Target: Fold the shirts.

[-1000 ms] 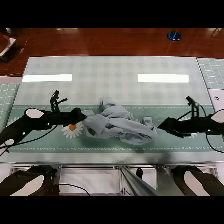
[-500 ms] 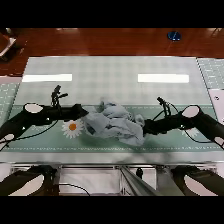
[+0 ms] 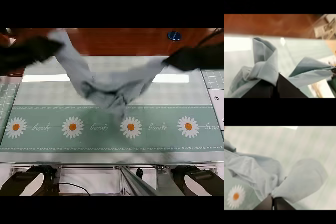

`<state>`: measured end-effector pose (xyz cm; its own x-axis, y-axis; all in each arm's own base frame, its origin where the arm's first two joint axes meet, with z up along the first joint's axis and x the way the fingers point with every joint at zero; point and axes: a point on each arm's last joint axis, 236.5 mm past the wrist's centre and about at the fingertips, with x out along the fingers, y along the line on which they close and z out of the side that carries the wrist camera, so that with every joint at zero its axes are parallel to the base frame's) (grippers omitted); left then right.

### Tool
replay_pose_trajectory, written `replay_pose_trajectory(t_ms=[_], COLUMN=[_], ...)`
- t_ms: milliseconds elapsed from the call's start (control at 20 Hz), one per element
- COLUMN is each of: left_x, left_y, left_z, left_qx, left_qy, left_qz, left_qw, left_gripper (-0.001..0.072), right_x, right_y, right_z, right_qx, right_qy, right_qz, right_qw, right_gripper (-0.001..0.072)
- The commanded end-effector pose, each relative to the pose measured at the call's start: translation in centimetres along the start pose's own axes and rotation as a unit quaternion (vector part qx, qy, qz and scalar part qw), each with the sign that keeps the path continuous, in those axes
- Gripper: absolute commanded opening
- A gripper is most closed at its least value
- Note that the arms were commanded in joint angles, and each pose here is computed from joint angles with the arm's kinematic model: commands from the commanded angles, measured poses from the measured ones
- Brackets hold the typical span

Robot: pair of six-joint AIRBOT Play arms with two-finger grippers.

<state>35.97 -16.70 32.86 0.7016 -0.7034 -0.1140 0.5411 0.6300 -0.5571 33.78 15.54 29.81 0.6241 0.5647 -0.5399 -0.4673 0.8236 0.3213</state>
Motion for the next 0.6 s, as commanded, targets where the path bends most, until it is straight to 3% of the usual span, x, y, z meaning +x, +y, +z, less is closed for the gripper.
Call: replay_pose_trajectory(t_ms=[0,200,350,550], left_x=[-8.1,-16.5,-21.3,-23.4], left_y=[-10.7,-17.6,-22.3,-24.2], left_z=[9.1,11.9,11.6,9.3], left_qx=[0.126,0.234,0.277,0.296], left_qy=[-0.117,-0.192,-0.243,-0.239], left_qz=[-0.015,0.046,0.051,0.054], left_qw=[0.985,0.952,0.928,0.923], left_gripper=[0.0021,0.0021,0.0022,0.0022], right_x=[-14.2,-24.7,-29.2,-29.6], right_y=[4.2,7.2,9.4,9.7], right_z=[7.8,7.7,5.6,3.2], right_qx=[-0.103,-0.145,-0.155,-0.151], right_qy=[-0.157,-0.270,-0.310,-0.285], right_qz=[-0.079,-0.134,-0.137,-0.137], right_qw=[0.979,0.942,0.928,0.937], right_gripper=[0.0027,0.0028,0.0028,0.0028])
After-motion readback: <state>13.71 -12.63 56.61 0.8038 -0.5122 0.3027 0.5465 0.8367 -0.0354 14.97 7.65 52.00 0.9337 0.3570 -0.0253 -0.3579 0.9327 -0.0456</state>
